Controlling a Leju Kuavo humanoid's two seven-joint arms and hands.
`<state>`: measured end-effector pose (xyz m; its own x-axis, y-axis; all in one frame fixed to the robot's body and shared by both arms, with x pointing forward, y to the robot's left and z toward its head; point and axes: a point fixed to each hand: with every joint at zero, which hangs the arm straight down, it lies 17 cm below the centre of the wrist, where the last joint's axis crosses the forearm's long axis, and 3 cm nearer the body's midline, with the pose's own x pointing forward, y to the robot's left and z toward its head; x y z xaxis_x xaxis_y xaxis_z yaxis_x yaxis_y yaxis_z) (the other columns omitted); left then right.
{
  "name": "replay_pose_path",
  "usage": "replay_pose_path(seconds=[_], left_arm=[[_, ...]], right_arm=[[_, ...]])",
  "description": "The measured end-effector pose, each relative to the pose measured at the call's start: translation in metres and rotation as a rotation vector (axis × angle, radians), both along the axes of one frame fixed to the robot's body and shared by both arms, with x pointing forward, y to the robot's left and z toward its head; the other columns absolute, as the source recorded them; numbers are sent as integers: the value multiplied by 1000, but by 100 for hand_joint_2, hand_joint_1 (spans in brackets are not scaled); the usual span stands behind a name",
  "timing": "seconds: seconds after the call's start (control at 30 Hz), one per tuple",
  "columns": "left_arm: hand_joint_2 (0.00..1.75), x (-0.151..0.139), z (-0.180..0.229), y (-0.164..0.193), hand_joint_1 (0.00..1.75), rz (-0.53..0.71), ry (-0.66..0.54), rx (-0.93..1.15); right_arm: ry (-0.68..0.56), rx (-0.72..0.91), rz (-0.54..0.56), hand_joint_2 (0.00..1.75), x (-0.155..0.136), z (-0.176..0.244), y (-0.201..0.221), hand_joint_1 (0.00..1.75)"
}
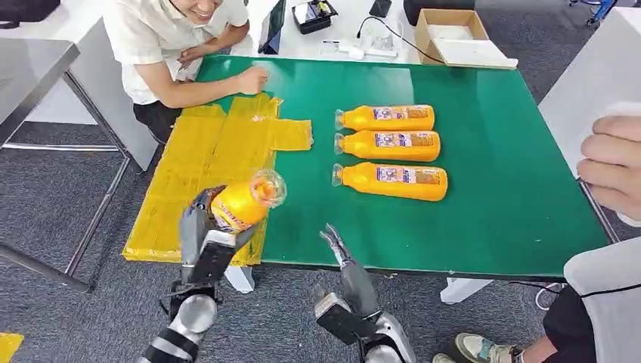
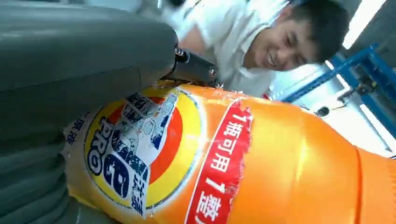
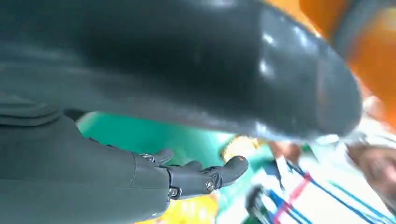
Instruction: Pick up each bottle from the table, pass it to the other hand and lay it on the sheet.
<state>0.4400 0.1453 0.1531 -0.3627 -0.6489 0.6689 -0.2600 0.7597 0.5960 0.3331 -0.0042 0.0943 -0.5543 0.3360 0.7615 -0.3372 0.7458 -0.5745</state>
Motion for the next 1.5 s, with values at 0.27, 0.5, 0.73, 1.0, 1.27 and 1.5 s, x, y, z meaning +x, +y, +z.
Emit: replay_pose_path(seconds=[0.27,0.5,0.73,1.0,1.27,1.5], left_arm=[[175,38,-30,29,175,99,53,259],[175,64,-59,42,175,137,177,413],[175,94,-132,57,175,80,569,626],[175,99,-154,77,175,86,753,708],[175,100,-157,80,0,88,776,717],[175,92,-166,51,0,-98,835,575]], right_arm=[[-70,38,-4,0,-7,29,-1,0],[-90,94,20,0,-12,43,1,0],[-85,133,71,0,-13,53,14,0],[-63,176,85,0,-12,52,19,0],[-45,173,84,0,-13,45,20,0],[-56,189,67,0,-12,44,19,0]])
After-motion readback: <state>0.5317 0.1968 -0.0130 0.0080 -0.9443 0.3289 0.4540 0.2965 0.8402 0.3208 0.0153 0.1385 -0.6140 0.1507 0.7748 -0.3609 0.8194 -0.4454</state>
